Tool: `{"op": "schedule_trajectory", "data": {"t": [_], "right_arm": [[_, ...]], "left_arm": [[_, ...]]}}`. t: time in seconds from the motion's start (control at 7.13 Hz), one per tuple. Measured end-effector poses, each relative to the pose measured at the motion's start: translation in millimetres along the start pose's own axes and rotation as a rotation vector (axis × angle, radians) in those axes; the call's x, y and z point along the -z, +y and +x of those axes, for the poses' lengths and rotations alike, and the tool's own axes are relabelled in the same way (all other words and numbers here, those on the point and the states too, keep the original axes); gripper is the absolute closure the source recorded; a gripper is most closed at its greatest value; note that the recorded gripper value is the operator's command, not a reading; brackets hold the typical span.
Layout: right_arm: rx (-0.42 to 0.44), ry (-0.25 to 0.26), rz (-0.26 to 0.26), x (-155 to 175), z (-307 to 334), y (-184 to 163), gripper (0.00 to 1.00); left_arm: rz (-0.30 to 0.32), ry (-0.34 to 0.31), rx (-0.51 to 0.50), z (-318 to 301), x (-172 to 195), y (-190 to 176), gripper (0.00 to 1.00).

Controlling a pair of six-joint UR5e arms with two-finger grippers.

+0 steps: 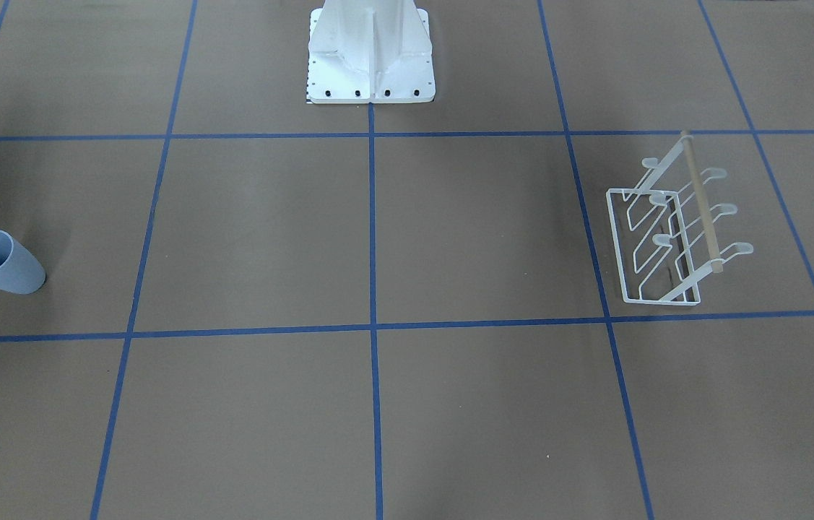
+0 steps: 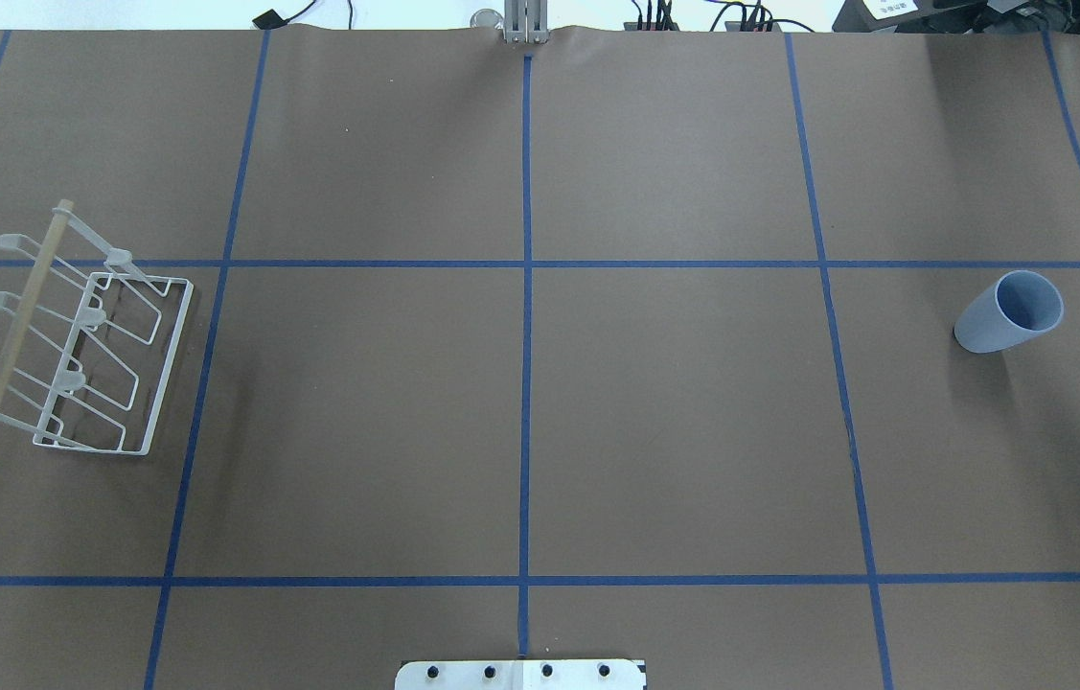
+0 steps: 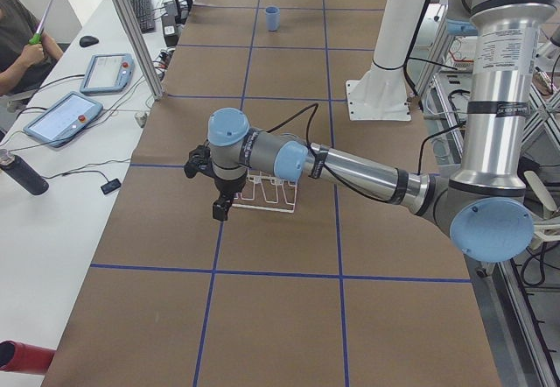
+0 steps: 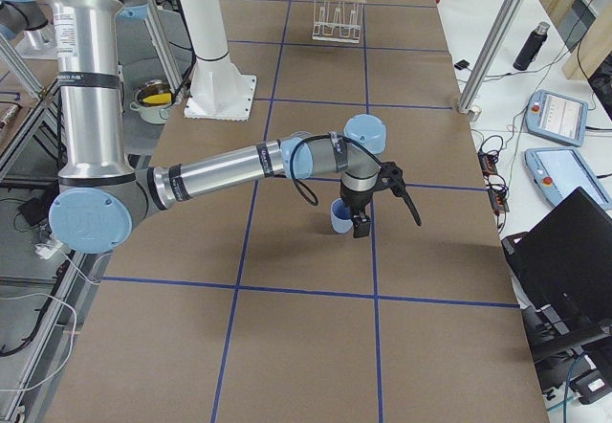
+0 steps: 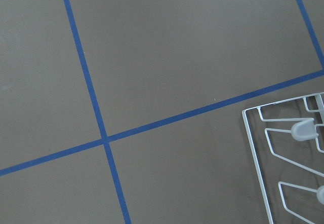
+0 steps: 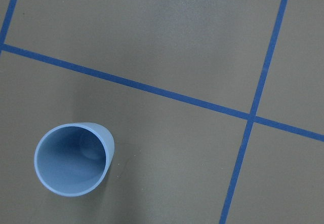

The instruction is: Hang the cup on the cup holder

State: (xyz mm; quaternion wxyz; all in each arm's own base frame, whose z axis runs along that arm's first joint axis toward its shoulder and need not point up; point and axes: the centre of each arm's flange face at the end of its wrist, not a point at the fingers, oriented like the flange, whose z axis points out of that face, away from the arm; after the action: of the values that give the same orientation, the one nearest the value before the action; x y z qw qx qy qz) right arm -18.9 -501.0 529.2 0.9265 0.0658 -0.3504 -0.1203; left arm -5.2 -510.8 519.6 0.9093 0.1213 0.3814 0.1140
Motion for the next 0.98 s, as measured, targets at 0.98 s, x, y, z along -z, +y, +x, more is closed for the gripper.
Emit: {"op": "schedule_trajectory", "data": {"t": [0.98], "right_arm": [[0.004, -0.003, 0.002, 0.7, -1.8, -2.7, 0.00]], "left_arm": [[0.003, 0.000, -0.005, -0.9, -2.0, 3.2, 0.02]]}}
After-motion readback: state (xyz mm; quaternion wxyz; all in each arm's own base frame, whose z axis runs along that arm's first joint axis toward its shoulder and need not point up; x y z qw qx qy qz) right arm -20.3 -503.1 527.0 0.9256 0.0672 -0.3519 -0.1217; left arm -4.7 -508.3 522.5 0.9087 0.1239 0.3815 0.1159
